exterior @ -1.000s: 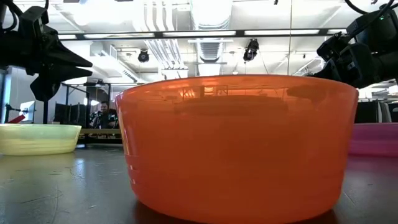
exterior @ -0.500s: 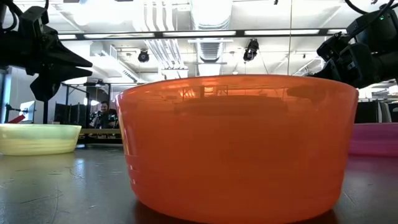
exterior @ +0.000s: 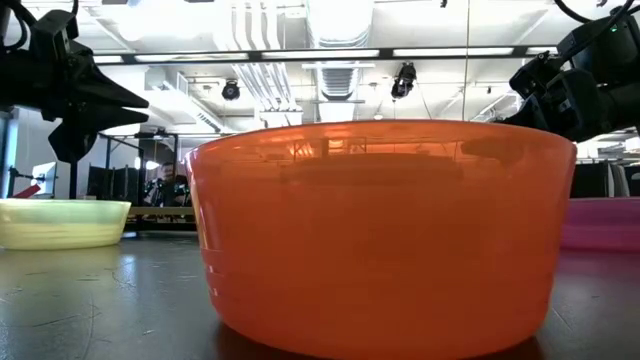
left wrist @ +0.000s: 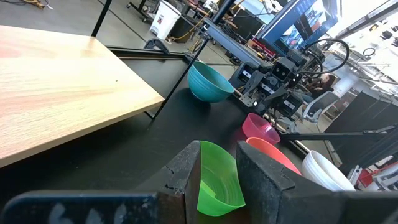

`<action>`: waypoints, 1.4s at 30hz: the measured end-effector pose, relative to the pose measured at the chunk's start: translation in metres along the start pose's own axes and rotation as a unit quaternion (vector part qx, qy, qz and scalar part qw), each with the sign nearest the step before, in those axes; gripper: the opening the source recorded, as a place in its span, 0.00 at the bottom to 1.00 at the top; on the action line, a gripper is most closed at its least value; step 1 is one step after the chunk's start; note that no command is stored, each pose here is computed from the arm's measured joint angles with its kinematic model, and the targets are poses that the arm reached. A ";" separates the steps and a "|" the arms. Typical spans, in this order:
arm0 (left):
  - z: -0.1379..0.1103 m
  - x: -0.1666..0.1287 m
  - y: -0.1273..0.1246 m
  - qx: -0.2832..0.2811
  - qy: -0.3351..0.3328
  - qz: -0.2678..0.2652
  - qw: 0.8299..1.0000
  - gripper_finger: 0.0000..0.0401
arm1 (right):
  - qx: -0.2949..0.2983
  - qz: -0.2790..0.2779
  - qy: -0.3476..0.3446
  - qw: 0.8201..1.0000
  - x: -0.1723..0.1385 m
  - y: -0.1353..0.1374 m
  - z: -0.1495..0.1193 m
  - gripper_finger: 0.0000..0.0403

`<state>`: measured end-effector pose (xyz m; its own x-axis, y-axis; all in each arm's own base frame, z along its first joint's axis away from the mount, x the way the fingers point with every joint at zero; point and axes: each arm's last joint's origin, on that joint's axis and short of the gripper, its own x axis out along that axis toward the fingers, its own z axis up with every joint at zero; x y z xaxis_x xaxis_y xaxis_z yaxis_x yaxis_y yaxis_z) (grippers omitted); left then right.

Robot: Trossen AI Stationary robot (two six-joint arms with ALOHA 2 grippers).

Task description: Place and stack bowls onto a shelf

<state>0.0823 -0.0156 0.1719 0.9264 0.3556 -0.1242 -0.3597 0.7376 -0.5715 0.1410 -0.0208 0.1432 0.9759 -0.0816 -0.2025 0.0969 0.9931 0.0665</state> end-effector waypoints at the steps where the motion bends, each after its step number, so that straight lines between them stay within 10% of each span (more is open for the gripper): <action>1: 0.000 0.000 0.000 0.000 -0.001 0.001 1.000 0.21 | 0.000 0.000 0.000 1.000 0.000 0.000 0.000 0.46; 42: 0.019 0.006 -0.029 0.087 0.060 -0.016 0.994 0.23 | 0.000 0.000 0.000 1.000 0.000 0.000 0.000 0.46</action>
<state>0.0959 -0.0243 0.2034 0.9407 0.2670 -0.2093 -0.3336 0.8396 -0.4287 0.1410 -0.0208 0.1432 0.9758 -0.0820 -0.2025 0.0972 0.9930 0.0665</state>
